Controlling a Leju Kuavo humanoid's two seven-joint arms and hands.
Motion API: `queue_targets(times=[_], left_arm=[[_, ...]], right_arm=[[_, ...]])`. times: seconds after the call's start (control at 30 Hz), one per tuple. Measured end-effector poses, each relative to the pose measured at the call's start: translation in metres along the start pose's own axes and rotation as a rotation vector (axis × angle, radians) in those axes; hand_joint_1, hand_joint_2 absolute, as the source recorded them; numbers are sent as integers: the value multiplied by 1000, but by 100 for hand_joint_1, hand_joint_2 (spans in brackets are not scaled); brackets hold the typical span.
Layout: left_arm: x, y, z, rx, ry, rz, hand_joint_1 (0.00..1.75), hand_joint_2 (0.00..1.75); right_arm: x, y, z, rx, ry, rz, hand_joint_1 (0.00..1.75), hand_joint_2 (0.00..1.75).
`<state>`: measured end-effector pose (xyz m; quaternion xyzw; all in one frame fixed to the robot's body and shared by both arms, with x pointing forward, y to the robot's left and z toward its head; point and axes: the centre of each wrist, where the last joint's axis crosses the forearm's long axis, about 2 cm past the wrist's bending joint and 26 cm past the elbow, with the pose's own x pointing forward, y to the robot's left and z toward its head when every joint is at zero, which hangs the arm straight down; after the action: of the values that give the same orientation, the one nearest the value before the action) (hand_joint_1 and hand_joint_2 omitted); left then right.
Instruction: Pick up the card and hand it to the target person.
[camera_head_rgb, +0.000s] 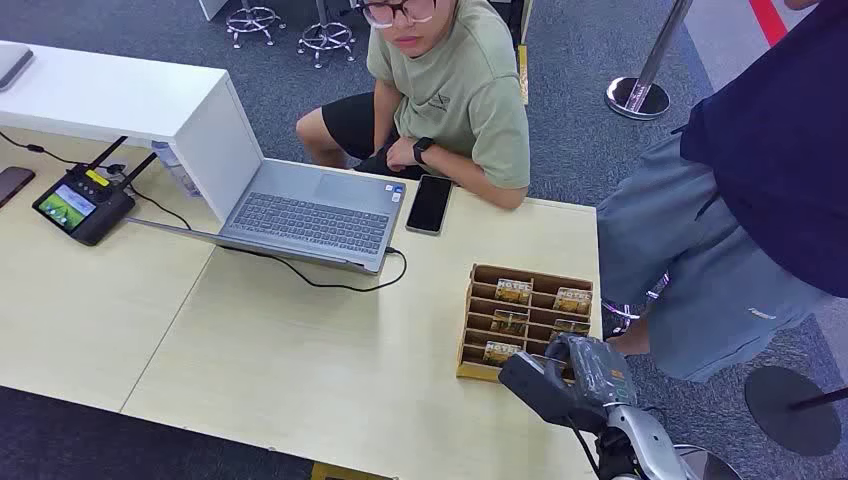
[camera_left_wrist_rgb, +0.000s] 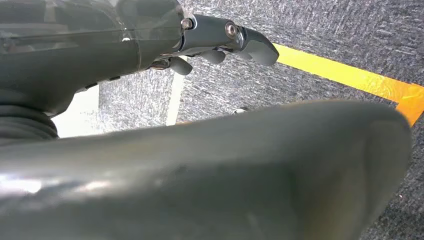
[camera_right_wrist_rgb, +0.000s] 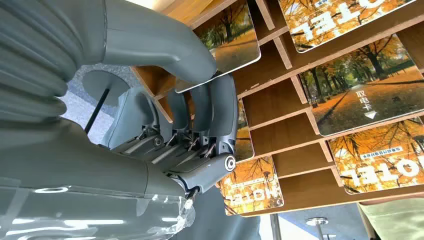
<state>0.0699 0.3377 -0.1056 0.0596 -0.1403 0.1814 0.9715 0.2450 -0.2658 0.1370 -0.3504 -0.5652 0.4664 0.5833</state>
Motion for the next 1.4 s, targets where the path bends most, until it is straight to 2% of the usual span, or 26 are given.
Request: queue_targets(times=[0.43,0.57,0.6,0.63,0.77,0.83,1.4], left_arm=[[0,0,0,-25,-28,-16,0,0],[1,1,0,-32,-42,-39,0,0],[0,1,0,-35,-46,-48,0,0],[0,1,0,-37,-50,-56,0,0],[0,2,0,-42,-65,-84,0,0],[0,2,0,-42,-69,-91,0,0],[-2,2,0,-32,-88,-112,0,0]], right_arm=[[-2,1,-1,10,4,-16,120,175],[-5,5,3,8,37,-32,75,175],[-7,7,6,9,52,-35,73,175],[-10,8,8,10,68,-37,77,175],[-20,13,20,8,124,-47,158,175],[-25,14,26,10,140,-43,169,175],[-35,7,36,-22,139,4,169,175]])
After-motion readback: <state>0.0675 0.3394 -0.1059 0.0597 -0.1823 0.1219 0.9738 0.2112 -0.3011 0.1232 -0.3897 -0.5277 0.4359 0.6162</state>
